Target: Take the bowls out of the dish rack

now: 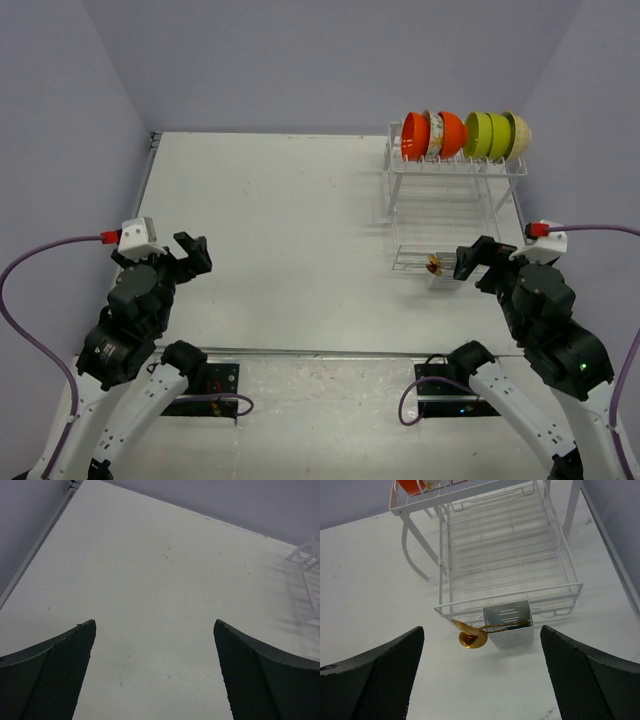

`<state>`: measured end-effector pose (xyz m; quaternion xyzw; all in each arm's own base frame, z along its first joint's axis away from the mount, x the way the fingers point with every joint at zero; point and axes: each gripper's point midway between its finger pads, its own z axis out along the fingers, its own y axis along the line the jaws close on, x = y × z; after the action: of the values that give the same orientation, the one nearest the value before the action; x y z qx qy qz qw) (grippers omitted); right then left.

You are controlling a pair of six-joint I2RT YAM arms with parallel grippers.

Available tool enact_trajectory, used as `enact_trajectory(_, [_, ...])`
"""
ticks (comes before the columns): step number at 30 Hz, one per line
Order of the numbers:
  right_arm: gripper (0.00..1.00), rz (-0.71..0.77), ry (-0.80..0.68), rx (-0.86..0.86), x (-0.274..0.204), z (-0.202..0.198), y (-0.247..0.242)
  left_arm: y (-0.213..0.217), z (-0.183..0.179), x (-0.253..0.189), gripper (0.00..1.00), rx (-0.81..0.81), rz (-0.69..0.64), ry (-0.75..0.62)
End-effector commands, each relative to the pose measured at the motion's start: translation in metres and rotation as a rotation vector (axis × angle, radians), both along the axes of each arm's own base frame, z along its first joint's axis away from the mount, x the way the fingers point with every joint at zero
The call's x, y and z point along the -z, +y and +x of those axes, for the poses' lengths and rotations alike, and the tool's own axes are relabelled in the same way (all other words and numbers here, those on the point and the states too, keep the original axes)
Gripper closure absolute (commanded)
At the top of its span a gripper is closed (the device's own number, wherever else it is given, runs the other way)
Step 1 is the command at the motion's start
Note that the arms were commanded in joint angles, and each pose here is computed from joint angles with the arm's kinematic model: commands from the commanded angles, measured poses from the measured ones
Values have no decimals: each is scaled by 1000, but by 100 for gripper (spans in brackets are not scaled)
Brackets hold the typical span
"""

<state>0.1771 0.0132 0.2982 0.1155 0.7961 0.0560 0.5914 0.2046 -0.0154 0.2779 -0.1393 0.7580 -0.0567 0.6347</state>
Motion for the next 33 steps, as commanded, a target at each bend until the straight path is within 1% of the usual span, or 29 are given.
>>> enact_trajectory(1, [1, 28, -44, 25, -8, 4, -1, -9, 7, -4, 0, 25, -21, -20])
enact_trajectory(5, [1, 45, -58, 18, -8, 6, 2, -12, 7, -7, 0, 47, -21, -25])
enact_trajectory(8, [1, 80, -71, -24, -11, 6, 11, -24, 5, -16, 0, 110, -74, -57])
enact_trajectory(9, [1, 100, -72, -84, -12, 4, 21, -42, 5, -24, 0, 197, -120, -87])
enact_trajectory(10, [1, 117, -89, -121, -17, 3, 28, -53, 6, -29, 0, 245, -155, -109])
enact_trajectory(11, [1, 135, -112, -156, -21, -1, 32, -82, 11, -38, 0, 359, -249, -129])
enact_trajectory(13, [1, 176, -149, -236, -31, -8, 45, -119, 17, -50, 0, 508, -342, -126])
enact_trajectory(14, [1, 195, -178, -251, -38, -13, 45, -149, 33, -63, 0, 604, -412, -119])
enact_trajectory(15, [1, 215, -192, -264, -42, -17, 46, -180, 26, -70, 0, 779, -451, -87])
enact_trajectory(16, [1, 228, -208, -284, -46, -21, 48, -197, 32, -75, 0, 846, -485, -70])
enact_trajectory(17, [1, 246, -230, -287, -50, -25, 47, -226, 47, -89, 0, 954, -544, -59])
enact_trajectory(18, [1, 254, -240, -291, -53, -27, 47, -239, 54, -95, 0, 993, -569, -53])
enact_trajectory(19, [1, 258, -246, -301, -53, -30, 47, -261, 72, -102, 0, 1023, -599, -28])
enact_trajectory(22, [1, 261, -252, -303, -54, -35, 45, -297, 95, -119, 0, 1076, -616, -45])
enact_trajectory(23, [1, 262, -250, -304, -54, -35, 45, -319, 111, -122, 0, 1091, -617, -30])
enact_trajectory(26, [1, 259, -239, -323, -52, -37, 48, -353, 142, -117, 7, 1113, -629, 15])
enact_trajectory(27, [1, 257, -235, -325, -51, -37, 48, -359, 147, -117, 15, 1121, -638, 20])
enact_trajectory(28, [1, 253, -233, -324, -50, -37, 48, -370, 159, -114, 19, 1132, -651, 27])
enact_trajectory(30, [1, 249, -230, -321, -47, -38, 47, -381, 165, -113, 29, 1156, -660, 28])
enact_trajectory(33, [1, 244, -229, -315, -44, -37, 46, -401, 178, -112, 32, 1174, -671, 25])
